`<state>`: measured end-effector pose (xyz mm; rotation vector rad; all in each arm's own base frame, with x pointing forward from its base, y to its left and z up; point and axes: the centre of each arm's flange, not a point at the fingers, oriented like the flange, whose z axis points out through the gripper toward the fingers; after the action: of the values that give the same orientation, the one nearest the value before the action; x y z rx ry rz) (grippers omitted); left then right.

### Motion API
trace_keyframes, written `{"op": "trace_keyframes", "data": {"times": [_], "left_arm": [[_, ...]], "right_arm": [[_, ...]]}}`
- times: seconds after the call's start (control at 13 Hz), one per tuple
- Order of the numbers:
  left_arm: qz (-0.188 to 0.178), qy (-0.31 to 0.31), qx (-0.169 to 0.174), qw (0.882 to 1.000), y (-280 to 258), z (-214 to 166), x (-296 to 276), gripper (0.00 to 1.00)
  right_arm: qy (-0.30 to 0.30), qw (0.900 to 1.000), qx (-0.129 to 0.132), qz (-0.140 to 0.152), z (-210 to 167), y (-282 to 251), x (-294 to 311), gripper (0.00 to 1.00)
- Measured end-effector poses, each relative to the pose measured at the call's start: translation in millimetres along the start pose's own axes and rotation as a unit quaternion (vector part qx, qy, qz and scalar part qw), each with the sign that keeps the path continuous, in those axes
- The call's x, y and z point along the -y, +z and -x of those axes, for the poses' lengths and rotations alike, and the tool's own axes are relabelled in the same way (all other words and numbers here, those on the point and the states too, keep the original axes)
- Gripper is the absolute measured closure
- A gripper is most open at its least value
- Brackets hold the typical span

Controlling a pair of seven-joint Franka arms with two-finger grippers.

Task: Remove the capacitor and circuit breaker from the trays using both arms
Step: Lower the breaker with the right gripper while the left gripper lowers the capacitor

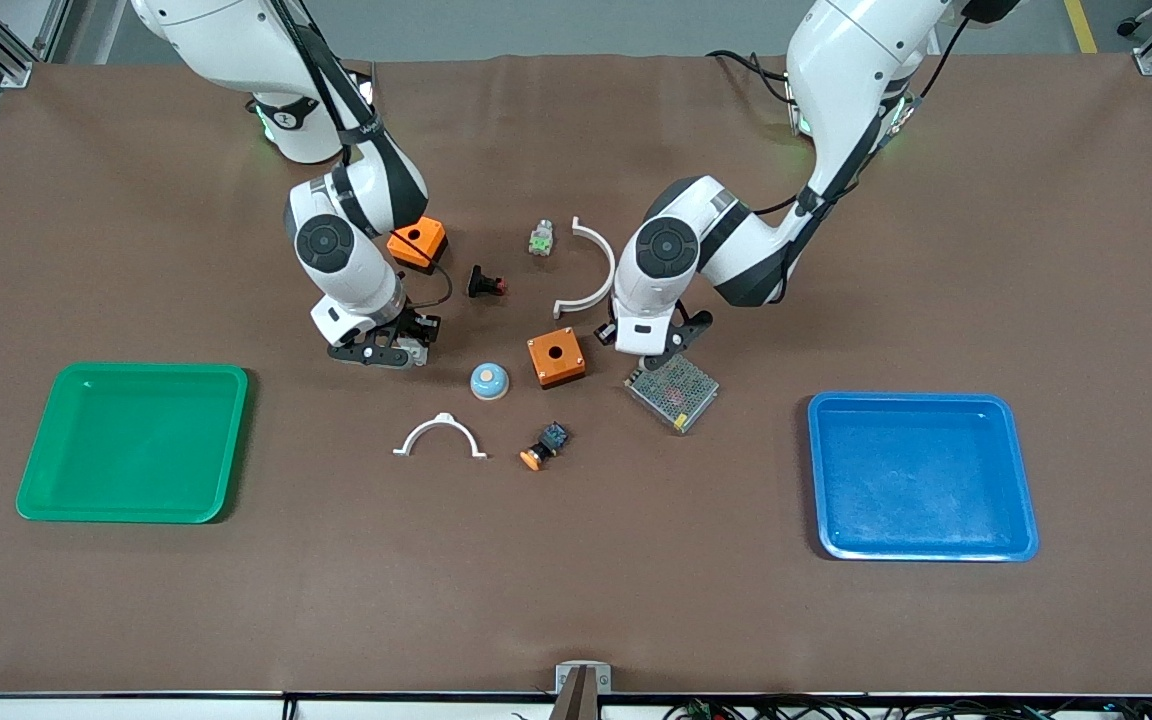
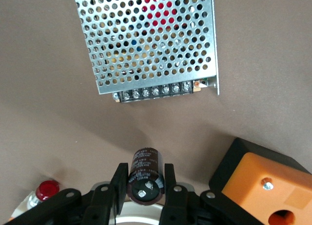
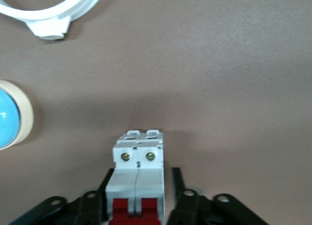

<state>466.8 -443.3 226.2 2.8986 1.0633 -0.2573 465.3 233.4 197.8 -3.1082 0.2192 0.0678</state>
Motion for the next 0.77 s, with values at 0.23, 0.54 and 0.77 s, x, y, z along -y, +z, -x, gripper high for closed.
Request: {"op": "trace_keyframes", "data": {"times": [0.23,0.54,0.77], "left_arm": [[-0.001,-0.002,0.003,1.000,10.7,5.7,-0.9,0.66],[-0.003,-0.002,0.004,1.000,14.4,7.2,-0.8,0.51],[0.007,0.001,-0.002,1.000,4.7,3.9,-6.0,0.18]], "right_arm": [[0.000,1.000,0.018,0.012,-10.5,-6.7,-0.9,0.11],[-0.039,0.995,0.083,0.048,-65.6,-100.0,10.7,0.00],[-0.074,0.990,0.111,0.044,-105.2,-168.2,-23.0,0.00]]}}
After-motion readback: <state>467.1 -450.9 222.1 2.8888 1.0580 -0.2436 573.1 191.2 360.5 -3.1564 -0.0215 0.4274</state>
